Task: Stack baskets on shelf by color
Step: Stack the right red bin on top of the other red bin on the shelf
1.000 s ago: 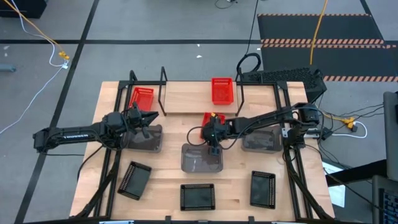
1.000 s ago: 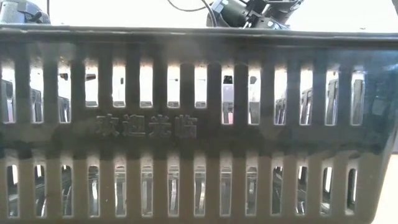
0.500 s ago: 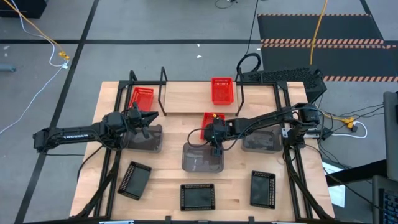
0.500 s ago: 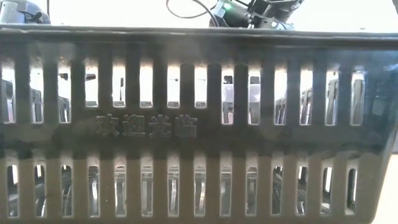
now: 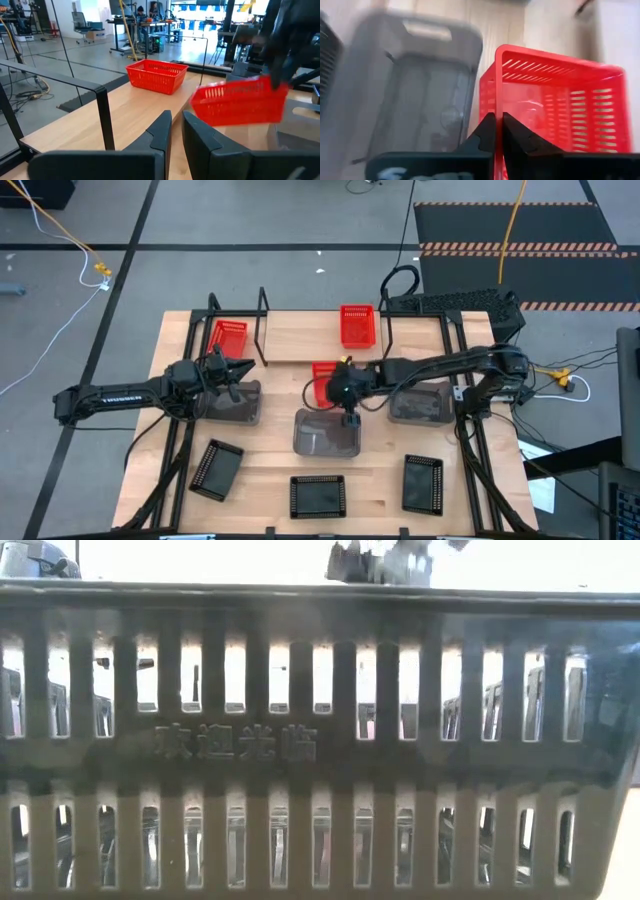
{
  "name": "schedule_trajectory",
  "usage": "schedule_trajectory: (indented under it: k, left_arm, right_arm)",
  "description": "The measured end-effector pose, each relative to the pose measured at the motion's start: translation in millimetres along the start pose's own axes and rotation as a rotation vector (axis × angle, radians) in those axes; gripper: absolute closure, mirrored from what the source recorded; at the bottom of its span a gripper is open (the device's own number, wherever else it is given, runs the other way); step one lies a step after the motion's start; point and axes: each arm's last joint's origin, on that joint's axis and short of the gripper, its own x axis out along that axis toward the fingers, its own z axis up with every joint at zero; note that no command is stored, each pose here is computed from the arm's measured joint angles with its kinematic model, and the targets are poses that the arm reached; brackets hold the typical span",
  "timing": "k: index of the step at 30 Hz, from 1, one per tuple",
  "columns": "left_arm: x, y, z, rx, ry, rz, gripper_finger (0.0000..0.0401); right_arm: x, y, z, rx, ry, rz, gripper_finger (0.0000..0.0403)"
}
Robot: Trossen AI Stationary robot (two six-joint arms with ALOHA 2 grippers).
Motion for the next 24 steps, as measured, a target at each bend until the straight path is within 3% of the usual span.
schedule_trajectory:
  k: [6,13,18,24]
  left_arm:
    - [0,0,0,0.000,0.000,0.000,0.0354]
    - [0,0,0,-0.001,0.000,0.000,0.0354]
    - [0,0,0,0.001,0.001,0.000,0.0354]
    - [0,0,-1,0.006,0.006,0.000,0.0354]
  right_arm:
    - [-60,-27,25,-0.150,-0.068,-0.225,0.0400]
    - [-72,-90,5,-0.201,0.082,-0.419,0.0401]
    - [-65,-129,-22,-0.145,0.155,-0.413,0.0401]
    - [-51,-145,-48,-0.072,0.155,-0.334,0.0401]
